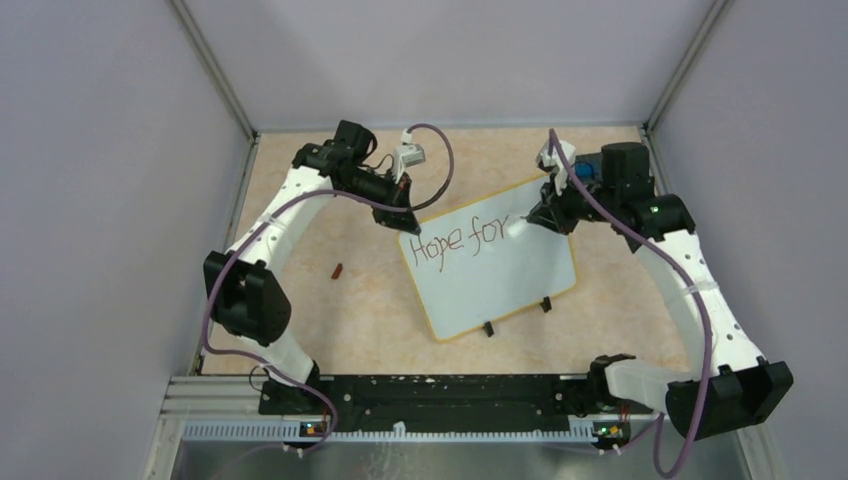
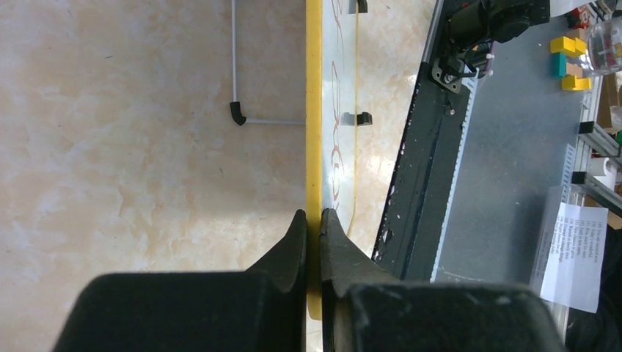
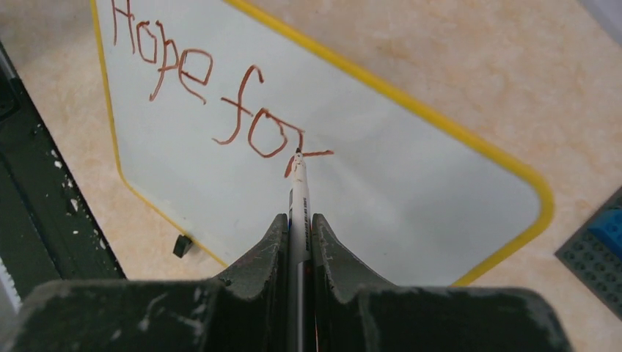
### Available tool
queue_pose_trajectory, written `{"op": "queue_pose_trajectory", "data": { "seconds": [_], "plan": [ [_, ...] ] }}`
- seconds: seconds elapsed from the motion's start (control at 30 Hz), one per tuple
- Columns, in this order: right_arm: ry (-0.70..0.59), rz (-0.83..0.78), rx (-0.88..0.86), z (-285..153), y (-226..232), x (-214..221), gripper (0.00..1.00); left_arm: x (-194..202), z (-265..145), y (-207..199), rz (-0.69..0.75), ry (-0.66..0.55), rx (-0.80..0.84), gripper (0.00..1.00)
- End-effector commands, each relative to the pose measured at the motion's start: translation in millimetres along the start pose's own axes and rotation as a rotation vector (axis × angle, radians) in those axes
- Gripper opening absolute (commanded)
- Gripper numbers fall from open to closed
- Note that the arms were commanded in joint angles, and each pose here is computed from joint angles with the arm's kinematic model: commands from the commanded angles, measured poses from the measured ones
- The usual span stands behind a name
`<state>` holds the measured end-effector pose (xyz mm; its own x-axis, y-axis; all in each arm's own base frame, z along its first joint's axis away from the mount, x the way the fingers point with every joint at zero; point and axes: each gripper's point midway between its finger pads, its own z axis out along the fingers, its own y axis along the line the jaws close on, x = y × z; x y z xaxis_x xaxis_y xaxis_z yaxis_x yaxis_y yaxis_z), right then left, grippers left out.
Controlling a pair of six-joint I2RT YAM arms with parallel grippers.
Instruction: Write a sentence on the whiteboard
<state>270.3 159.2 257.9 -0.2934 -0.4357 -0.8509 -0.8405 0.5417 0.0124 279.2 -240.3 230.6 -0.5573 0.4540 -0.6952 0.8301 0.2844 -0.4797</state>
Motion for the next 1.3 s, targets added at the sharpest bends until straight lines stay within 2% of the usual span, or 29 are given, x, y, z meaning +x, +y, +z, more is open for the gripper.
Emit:
{"op": "queue_pose_trajectory", "data": {
  "seconds": [0.0, 0.23, 0.37, 0.43, 0.53, 0.8, 1.1, 1.27],
  "plan": [
    [-0.057, -0.072, 0.005, -21, -12, -28, 0.0, -10, -1, 12, 0.101, 0.021, -0.023, 0.0],
    [-0.035, -0.084, -0.043, -28, -5, -21, 0.0, -15, -2, 23, 0.132, 0.072, -0.038, 0.02],
    [-0.015, -0.092, -0.072, -29, 2, -13, 0.0, -25, -3, 20, 0.129, 0.042, -0.035, 0.25],
    [0.001, -0.095, -0.051, -29, -2, -9, 0.0, -32, -1, 13, 0.122, 0.016, -0.006, 0.3],
    [0.008, -0.088, 0.01, -28, -15, -9, 0.0, -38, 4, 8, 0.114, -0.009, 0.022, 0.31],
    [0.035, -0.089, 0.092, -22, -44, -7, 0.0, -42, 22, 4, 0.091, -0.017, 0.079, 0.29],
    [0.048, -0.089, 0.08, -18, -45, -2, 0.0, -41, 28, 7, 0.087, -0.006, 0.069, 0.07],
    [0.04, -0.078, 0.07, -14, -45, -4, 0.0, -41, 29, 6, 0.091, -0.006, 0.074, 0.0]
  ]
}}
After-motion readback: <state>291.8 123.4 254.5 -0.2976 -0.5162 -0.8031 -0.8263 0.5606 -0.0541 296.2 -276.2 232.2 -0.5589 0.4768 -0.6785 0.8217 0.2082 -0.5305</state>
